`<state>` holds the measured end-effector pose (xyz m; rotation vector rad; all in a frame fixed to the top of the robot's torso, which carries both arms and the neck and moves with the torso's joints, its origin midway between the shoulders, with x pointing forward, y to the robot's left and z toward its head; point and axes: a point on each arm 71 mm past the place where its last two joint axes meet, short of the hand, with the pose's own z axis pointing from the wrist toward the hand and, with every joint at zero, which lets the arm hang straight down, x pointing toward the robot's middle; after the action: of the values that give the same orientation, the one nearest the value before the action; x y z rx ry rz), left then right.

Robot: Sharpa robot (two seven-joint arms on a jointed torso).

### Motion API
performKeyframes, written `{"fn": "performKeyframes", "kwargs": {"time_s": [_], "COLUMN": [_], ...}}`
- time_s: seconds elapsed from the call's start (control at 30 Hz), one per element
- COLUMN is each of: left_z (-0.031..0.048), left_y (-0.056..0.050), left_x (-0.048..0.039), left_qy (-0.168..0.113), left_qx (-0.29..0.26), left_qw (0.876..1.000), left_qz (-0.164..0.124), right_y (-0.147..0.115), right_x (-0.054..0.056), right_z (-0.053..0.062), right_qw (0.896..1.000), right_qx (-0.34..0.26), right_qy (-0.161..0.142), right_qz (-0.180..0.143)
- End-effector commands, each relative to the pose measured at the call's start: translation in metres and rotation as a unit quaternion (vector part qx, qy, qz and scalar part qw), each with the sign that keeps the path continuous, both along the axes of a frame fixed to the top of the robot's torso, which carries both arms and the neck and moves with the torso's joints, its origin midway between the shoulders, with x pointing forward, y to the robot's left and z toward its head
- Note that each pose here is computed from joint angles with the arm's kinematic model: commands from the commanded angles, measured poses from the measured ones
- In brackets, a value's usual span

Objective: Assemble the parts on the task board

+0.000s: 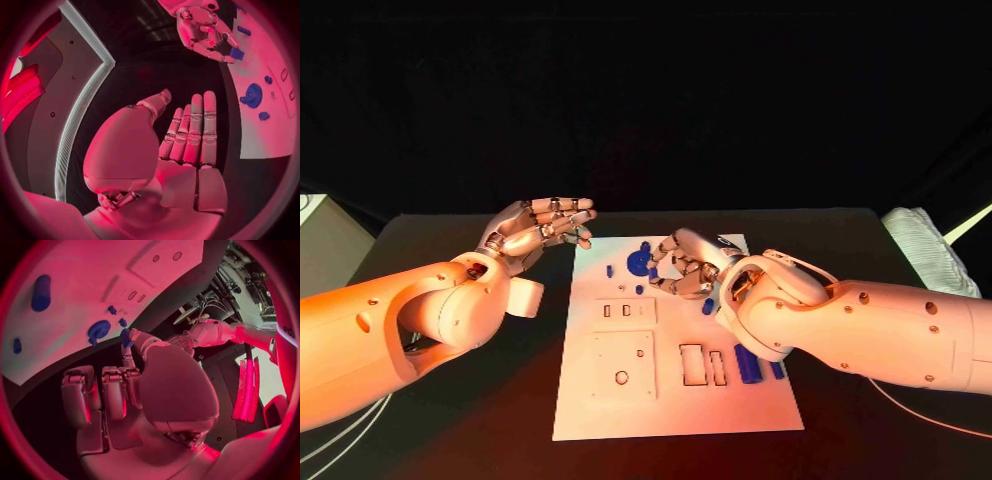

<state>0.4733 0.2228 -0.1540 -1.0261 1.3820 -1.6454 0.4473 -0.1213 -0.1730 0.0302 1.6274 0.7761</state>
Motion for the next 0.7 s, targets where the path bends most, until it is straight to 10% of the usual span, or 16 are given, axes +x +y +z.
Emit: {"fn": "performKeyframes", "kwargs": {"time_s": [0.03, 0.7], "left_z": [0.0010, 0.0011], "left_y": [-0.004, -0.005], "left_x": [-0.0005, -0.0015], "left_qy": [-0.003, -0.002], "left_qx": [-0.003, -0.003], "left_qw": [1.000, 1.000], "left_qz": [-0.012, -0.014], "right_y": [0.008, 0.038], "right_x": [-0.004, -0.013], "right_z": [-0.006, -0.034], "right_qw": [1.000, 0.999], "right_qx": [-0.020, -0.043], "right_qy": [-0.008, 0.005], "right_qz": [-0.019, -0.006]}}
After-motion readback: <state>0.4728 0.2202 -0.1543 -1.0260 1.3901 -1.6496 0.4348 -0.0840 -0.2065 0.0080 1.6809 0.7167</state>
